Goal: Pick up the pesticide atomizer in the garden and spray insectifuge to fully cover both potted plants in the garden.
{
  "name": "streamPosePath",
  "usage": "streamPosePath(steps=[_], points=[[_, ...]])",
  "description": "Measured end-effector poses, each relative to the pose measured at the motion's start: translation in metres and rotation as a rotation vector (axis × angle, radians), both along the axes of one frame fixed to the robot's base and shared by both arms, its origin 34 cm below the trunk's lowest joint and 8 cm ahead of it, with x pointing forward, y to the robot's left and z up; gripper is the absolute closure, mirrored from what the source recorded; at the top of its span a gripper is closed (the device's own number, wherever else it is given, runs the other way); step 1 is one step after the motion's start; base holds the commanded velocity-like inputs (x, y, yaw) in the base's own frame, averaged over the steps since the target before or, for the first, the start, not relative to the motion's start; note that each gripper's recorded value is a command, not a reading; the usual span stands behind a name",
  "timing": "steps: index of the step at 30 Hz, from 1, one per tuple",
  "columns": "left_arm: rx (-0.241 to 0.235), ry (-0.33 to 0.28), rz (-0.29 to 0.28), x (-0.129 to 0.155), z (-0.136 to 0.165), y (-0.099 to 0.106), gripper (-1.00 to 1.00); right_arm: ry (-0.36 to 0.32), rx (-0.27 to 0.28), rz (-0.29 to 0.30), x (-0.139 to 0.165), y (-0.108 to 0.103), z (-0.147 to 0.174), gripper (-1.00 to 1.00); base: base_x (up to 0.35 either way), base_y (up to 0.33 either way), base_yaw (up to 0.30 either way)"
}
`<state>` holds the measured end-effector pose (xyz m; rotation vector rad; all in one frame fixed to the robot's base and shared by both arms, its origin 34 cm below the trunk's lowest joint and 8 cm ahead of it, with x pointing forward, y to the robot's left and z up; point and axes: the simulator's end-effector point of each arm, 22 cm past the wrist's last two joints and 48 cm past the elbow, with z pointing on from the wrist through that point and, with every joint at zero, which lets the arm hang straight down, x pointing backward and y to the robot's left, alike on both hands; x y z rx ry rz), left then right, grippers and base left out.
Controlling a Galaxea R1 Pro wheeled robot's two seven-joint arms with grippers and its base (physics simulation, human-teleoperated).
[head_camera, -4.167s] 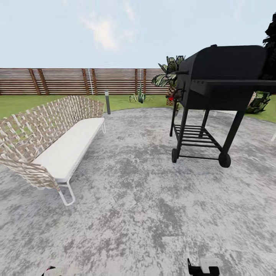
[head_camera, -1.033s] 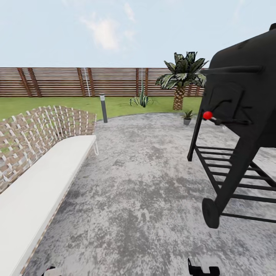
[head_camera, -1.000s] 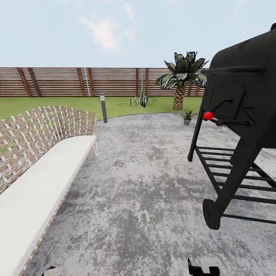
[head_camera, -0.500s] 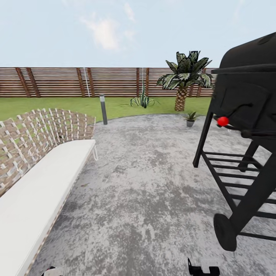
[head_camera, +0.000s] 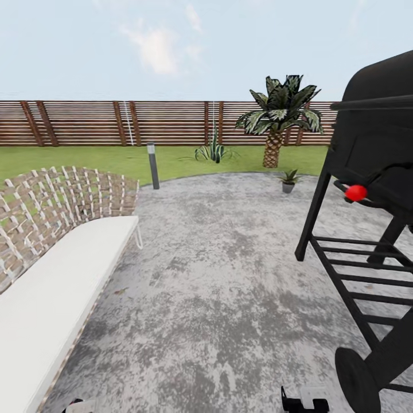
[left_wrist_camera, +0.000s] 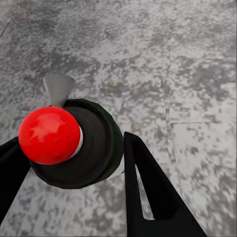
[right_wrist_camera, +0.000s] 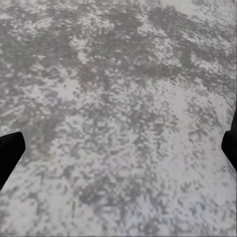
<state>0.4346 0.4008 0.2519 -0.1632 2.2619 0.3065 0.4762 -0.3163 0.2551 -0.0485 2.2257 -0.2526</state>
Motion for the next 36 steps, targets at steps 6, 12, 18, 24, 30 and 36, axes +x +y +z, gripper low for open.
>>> streamPosePath(steps=[6,12,18,24,30,36], points=[[-0.001,0.0,-0.001,0.0002,0.0001,-0.0002,1.0,0.001,0.0,0.0,-0.0001,0.0,-0.0001,-1.0,0.337,0.0,0.0],[-0.001,-0.001,-0.001,0.0003,0.0001,-0.0003,1.0,0.0,0.0,0.0,0.0,0.0,0.0,-1.0,0.337,0.0,0.0],[-0.001,-0.001,-0.001,0.0003,0.0001,-0.0003,1.0,0.0,0.0,0.0,0.0,0.0001,0.0,-1.0,0.337,0.0,0.0],[-0.001,-0.001,-0.001,0.0003,0.0001,-0.0003,1.0,0.0,-0.001,0.0,0.0,-0.0009,0.0001,-1.0,0.337,0.0,0.0],[-0.001,-0.001,-0.001,0.0003,0.0001,-0.0003,1.0,0.0,0.0,0.001,0.0001,0.0001,0.0001,-1.0,0.337,0.0,0.0],[-0.001,-0.001,-0.001,0.0004,0.0001,-0.0003,1.0,0.0,0.0,0.001,0.0,0.0002,0.0,-1.0,0.337,0.0,0.0]])
